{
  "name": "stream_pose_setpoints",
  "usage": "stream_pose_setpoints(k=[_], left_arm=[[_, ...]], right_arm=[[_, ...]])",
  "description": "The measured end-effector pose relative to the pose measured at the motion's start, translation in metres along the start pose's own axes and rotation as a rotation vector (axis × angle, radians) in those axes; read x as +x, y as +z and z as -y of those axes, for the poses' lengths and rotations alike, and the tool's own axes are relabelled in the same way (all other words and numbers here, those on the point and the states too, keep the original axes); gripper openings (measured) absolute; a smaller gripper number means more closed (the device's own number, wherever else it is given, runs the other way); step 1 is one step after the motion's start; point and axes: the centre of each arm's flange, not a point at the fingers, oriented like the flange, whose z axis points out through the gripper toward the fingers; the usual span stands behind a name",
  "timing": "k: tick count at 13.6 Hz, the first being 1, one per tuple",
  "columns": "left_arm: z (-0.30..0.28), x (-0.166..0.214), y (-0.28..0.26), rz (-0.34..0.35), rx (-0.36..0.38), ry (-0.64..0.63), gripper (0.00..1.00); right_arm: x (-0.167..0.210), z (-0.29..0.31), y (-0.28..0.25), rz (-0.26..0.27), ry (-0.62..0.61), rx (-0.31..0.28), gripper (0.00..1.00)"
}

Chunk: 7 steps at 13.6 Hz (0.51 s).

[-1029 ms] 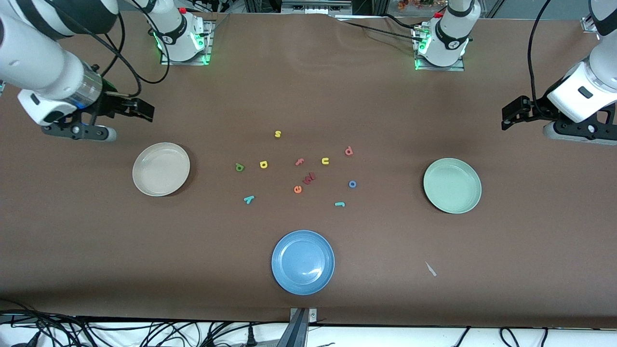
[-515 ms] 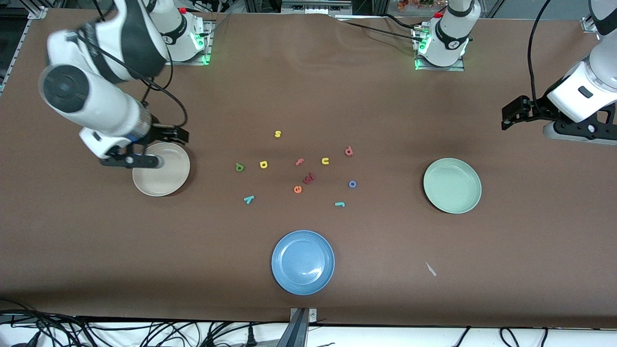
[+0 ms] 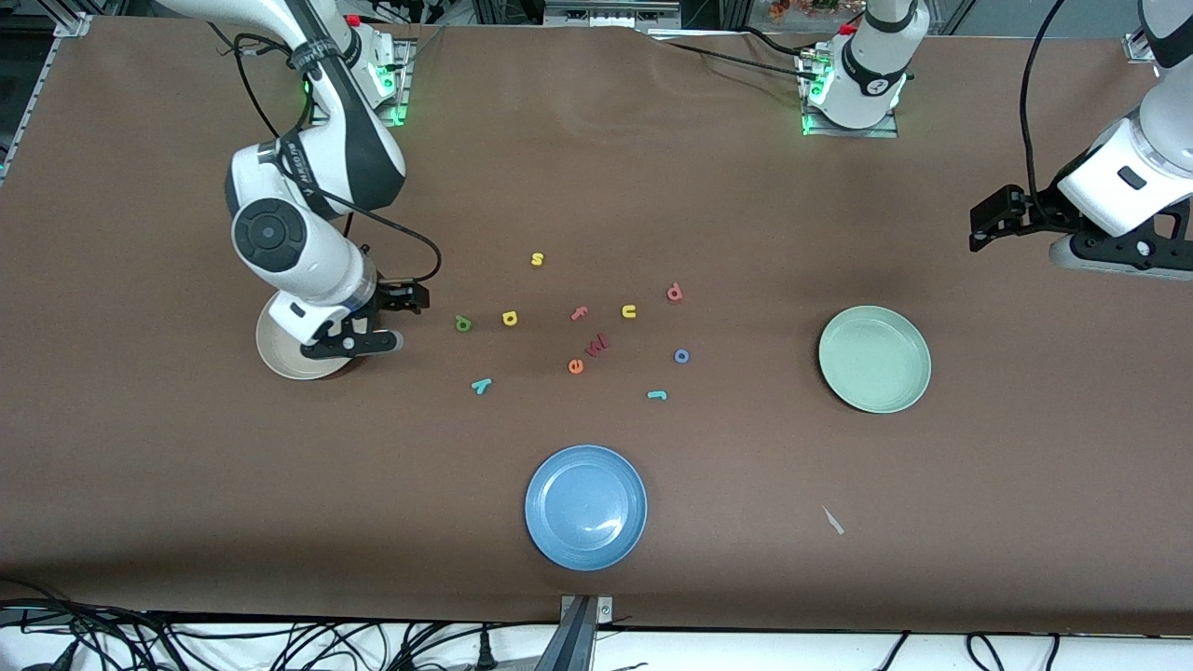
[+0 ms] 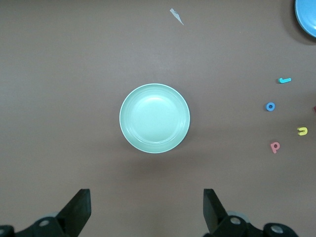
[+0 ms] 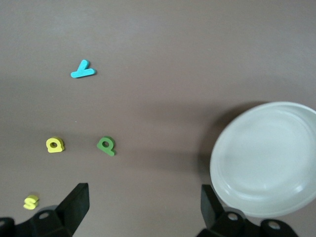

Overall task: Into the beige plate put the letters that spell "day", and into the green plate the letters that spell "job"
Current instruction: 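Reach the right gripper toward the green letter p, then grasp the green p with the right gripper while the left gripper reaches the blue o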

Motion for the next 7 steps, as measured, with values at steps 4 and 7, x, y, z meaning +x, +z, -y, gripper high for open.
stream_pose_setpoints(k=[4, 7], left_arm=[[-0.006, 0.005, 0.016, 0.043, -0.003, 0.012, 1.00], [-0.027, 0.019, 0.051, 0.112, -0.007, 0.051, 1.00]], right_arm=[[-0.012, -0.002, 0.039, -0.058, -0.162, 0.005, 1.00], [-0.021, 0.000, 0.063, -0.095, -0.293, 0.003, 1.00]])
